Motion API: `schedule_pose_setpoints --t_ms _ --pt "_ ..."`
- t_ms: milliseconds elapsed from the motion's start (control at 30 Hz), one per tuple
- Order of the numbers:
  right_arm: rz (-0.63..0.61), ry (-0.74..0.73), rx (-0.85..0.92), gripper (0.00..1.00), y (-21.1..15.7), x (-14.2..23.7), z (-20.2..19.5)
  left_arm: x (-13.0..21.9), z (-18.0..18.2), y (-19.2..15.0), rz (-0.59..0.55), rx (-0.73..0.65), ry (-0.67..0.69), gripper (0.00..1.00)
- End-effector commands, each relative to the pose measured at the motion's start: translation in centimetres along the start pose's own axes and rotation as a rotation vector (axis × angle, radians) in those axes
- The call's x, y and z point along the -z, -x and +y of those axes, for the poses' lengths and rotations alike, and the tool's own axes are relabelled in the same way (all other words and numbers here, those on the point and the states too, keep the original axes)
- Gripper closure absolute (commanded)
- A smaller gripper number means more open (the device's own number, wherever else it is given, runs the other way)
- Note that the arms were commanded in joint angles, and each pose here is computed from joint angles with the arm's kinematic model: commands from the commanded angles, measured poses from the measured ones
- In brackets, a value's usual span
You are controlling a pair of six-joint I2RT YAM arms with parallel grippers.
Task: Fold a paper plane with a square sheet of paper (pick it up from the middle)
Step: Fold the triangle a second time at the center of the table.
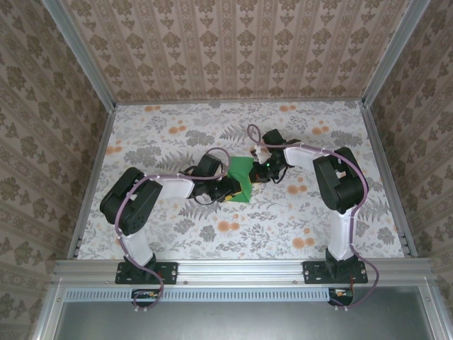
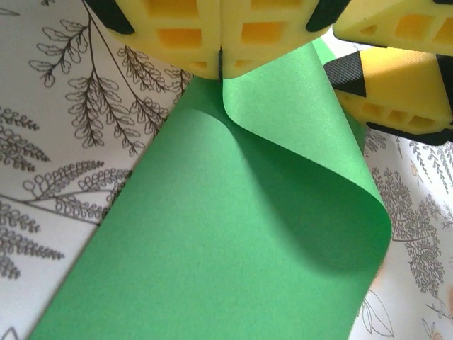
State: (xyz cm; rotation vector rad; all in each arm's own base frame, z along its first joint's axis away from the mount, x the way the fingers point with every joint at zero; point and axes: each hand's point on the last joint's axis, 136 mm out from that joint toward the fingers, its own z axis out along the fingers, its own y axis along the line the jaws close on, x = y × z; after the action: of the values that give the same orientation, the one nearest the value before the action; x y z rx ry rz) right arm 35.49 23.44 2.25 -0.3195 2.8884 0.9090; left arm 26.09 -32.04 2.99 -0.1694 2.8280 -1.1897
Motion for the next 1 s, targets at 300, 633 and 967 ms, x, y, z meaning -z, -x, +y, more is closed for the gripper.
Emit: schedule_pose_setpoints --t_ms 300,633,967 --pt "0.037 0.046 0.055 0.96 0.0 -0.7 1.4 -0.3 1.7 -0.9 0.049 0.005 0.074 0.62" --pt "0.05 0.029 0.051 0.96 -0.2 -1.0 1.0 0.3 0.3 -0.2 0.033 -0.038 0.038 0.65" --pt "0.05 0.004 0.051 0.96 -0.2 -1.0 0.6 2.7 -4.7 1.9 -0.046 -0.143 -0.081 0.7"
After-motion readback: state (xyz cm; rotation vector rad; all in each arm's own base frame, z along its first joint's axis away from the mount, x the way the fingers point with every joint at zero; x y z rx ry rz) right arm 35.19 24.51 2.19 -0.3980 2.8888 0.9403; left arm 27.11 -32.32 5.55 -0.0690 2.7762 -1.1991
